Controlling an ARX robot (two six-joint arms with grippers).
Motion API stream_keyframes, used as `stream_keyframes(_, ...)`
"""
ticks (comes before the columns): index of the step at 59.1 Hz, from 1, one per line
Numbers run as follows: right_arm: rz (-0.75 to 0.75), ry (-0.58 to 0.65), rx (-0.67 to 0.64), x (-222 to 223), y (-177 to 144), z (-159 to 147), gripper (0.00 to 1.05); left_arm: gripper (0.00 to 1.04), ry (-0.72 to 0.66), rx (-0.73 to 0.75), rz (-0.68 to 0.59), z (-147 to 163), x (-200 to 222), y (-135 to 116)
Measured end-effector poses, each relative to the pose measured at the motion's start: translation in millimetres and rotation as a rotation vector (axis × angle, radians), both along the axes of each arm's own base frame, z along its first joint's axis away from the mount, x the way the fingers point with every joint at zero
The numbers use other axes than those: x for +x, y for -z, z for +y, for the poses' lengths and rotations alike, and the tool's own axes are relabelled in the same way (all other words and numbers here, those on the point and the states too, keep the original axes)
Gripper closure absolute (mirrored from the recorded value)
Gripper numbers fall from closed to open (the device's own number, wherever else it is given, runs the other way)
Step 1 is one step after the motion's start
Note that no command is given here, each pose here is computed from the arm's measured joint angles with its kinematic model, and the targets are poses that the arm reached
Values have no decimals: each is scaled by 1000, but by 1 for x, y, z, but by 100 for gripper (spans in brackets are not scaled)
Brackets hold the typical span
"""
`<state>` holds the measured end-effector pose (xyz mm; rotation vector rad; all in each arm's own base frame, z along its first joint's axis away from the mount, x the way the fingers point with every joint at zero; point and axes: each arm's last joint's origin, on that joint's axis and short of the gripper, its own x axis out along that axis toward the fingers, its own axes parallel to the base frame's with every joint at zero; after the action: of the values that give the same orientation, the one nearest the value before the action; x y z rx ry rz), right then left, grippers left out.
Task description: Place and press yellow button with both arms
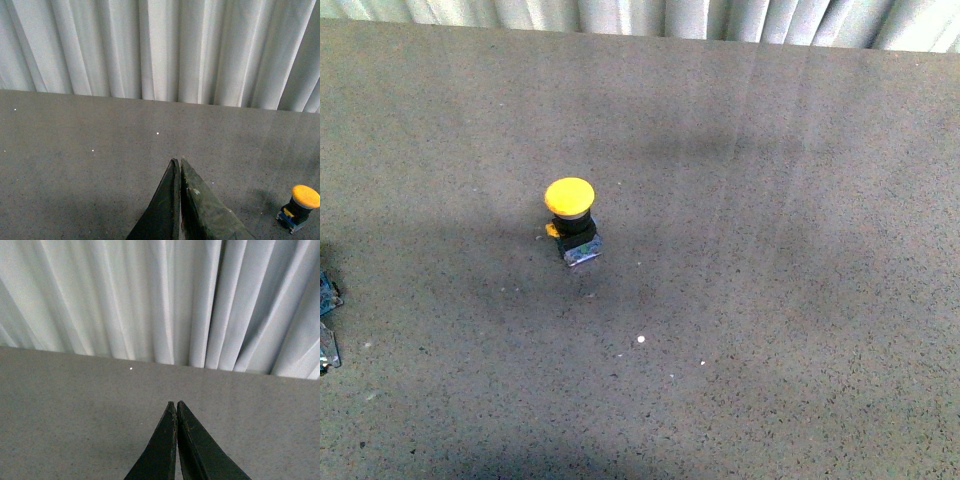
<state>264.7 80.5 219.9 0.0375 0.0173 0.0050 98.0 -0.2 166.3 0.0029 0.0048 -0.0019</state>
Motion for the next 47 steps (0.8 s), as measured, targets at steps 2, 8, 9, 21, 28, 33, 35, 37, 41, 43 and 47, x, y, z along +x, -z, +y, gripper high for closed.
stream_keyframes(2,-15,0,-4,-9,2,-8,103,103,0,0,0,0,0,0)
stream_keyframes(8,-23,-2,-16,-28,10,-23,103,103,1,0,0,0,0,0)
stream_keyframes(9,-19,2,-18,-32,12,-27,103,103,1,0,0,0,0,0)
stream_keyframes(21,-6,-5,-32,-60,28,-46,103,103,0,0,0,0,0,0)
stream_keyframes(28,-11,-1,-32,-72,32,-54,103,103,0,0,0,0,0,0)
stream_keyframes(33,-7,3,-33,-82,36,-59,103,103,0,0,0,0,0,0)
stream_keyframes(35,-5,3,-33,-85,38,-61,103,103,0,0,0,0,0,0)
stream_keyframes(37,-15,3,-32,-88,37,-62,103,103,0,0,0,0,0,0)
stream_keyframes(41,-5,1,-33,-95,41,-65,103,103,0,0,0,0,0,0)
stream_keyframes(43,-5,1,-33,-99,42,-66,103,103,0,0,0,0,0,0)
stream_keyframes(47,-4,-2,-33,-103,44,-68,103,103,0,0,0,0,0,0)
